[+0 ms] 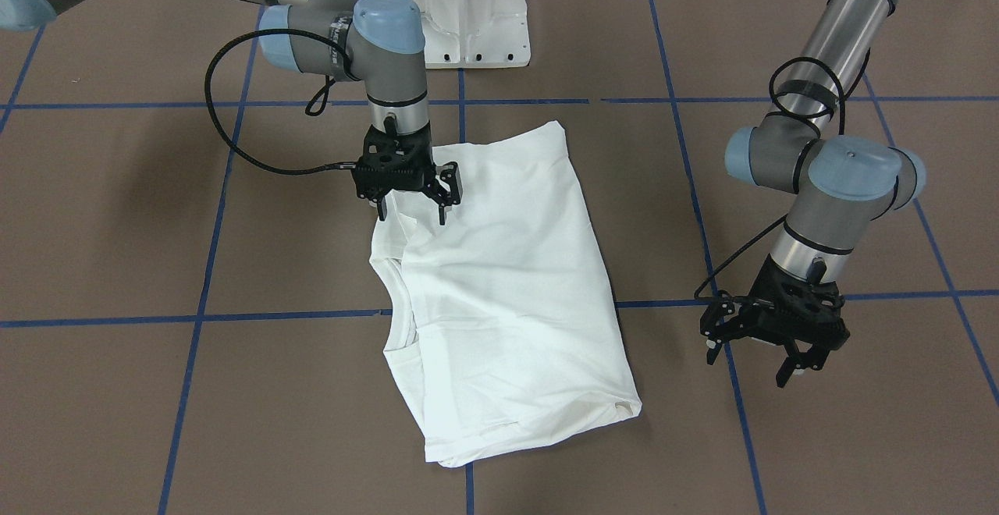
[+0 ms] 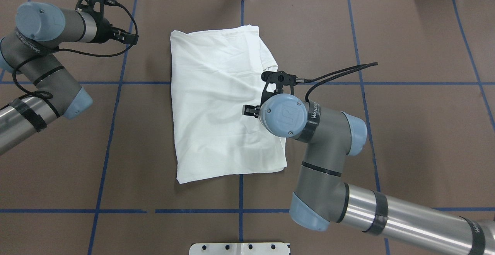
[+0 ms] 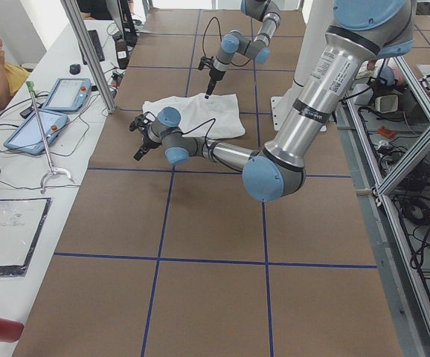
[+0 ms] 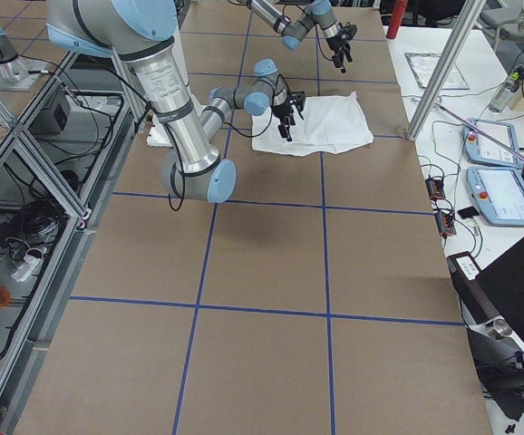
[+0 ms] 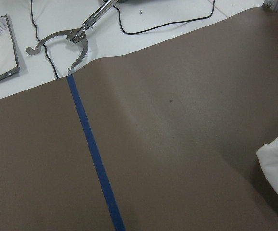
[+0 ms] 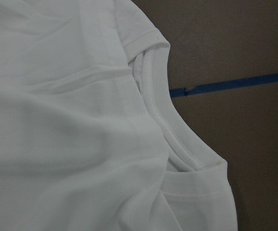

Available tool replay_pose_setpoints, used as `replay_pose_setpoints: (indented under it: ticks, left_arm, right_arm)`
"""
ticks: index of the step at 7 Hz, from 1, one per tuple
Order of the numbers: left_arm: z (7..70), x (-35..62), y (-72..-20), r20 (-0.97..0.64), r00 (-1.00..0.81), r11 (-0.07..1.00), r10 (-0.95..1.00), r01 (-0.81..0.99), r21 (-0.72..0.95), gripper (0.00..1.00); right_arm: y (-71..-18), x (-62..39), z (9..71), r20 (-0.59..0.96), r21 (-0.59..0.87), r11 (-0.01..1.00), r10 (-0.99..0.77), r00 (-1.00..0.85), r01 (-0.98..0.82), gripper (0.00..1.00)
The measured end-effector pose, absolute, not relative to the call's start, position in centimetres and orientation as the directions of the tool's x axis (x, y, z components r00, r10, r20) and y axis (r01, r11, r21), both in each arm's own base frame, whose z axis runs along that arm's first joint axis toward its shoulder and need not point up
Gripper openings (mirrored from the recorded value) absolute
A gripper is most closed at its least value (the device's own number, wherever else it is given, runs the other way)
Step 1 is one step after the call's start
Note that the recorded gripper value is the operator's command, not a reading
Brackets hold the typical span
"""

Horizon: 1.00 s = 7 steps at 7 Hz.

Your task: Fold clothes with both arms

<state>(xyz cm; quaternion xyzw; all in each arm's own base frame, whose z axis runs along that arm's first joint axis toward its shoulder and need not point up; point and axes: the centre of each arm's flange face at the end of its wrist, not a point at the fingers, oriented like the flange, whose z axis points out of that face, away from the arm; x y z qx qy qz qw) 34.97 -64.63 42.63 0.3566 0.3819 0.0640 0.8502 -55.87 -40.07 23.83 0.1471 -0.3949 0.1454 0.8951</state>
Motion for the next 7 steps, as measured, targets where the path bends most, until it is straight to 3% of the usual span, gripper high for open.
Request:
replay_pose_setpoints:
  ticks: [3,7]
  left_arm:
    - [38.8,37.3,-56.8,-0.696,0.592,0.751,0.407,0.217,0.624,1.0]
    - [33.8,46.3,-42.7,-0.845,0.413,0.874,0.338,0.196,0.445,1.0]
  right_arm:
    - [-36.1,-50.9,25.0,0.784,0.121,0.918,0.146,0.604,-0.379,1.0]
    - [-35.3,-49.3,25.6,0.787,0.122,0.919,0.14,0.601,-0.374,1.0]
